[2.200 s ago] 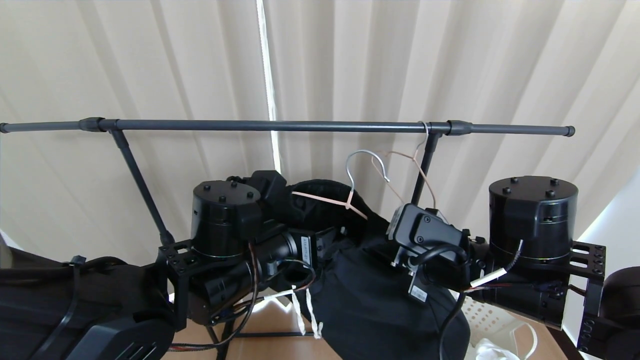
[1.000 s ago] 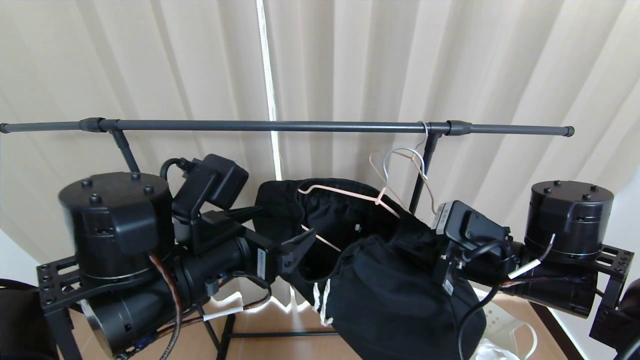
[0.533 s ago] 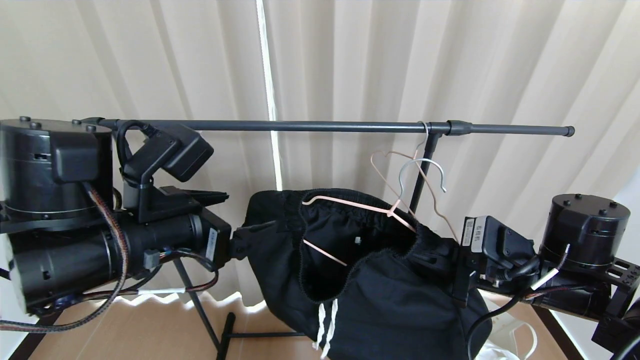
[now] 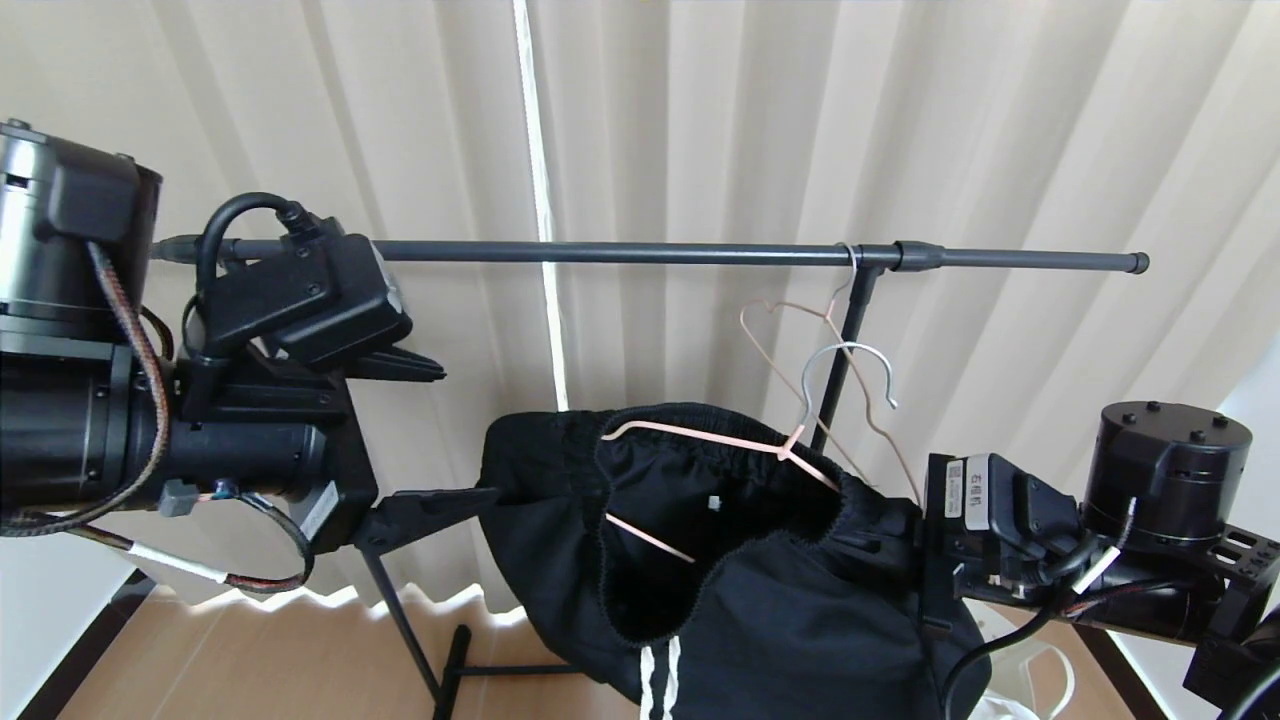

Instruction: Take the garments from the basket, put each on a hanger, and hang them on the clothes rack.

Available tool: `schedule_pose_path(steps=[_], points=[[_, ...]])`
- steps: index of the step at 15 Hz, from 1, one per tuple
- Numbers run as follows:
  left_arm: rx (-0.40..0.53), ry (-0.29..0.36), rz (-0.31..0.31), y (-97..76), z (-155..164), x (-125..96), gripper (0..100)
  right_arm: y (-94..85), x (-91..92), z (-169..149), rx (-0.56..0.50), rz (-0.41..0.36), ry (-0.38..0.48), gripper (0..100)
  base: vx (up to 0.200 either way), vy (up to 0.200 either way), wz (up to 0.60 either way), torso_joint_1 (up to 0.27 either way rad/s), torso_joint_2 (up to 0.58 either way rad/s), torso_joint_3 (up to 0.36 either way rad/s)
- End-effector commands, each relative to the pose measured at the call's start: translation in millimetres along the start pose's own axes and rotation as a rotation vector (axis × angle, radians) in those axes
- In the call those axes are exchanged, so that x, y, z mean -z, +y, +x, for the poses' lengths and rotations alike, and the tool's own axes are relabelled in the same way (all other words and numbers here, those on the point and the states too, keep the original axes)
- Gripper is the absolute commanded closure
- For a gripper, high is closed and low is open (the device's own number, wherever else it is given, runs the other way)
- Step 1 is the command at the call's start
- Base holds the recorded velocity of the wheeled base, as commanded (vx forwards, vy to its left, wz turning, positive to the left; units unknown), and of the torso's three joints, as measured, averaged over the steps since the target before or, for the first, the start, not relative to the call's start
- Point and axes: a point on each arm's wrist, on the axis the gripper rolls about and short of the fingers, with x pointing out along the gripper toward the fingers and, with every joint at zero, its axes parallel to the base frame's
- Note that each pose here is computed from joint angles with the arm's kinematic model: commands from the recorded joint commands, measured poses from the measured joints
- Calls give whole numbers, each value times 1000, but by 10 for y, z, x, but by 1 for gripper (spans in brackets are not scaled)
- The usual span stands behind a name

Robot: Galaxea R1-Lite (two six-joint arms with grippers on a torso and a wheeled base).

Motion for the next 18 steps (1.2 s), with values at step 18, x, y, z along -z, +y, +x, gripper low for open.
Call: schedule_pose_path(steps=[18], points=[[288, 131, 255, 208, 837, -118, 0, 137, -21, -52, -144, 2, -79, 100, 0, 0, 0, 0, 0, 0]])
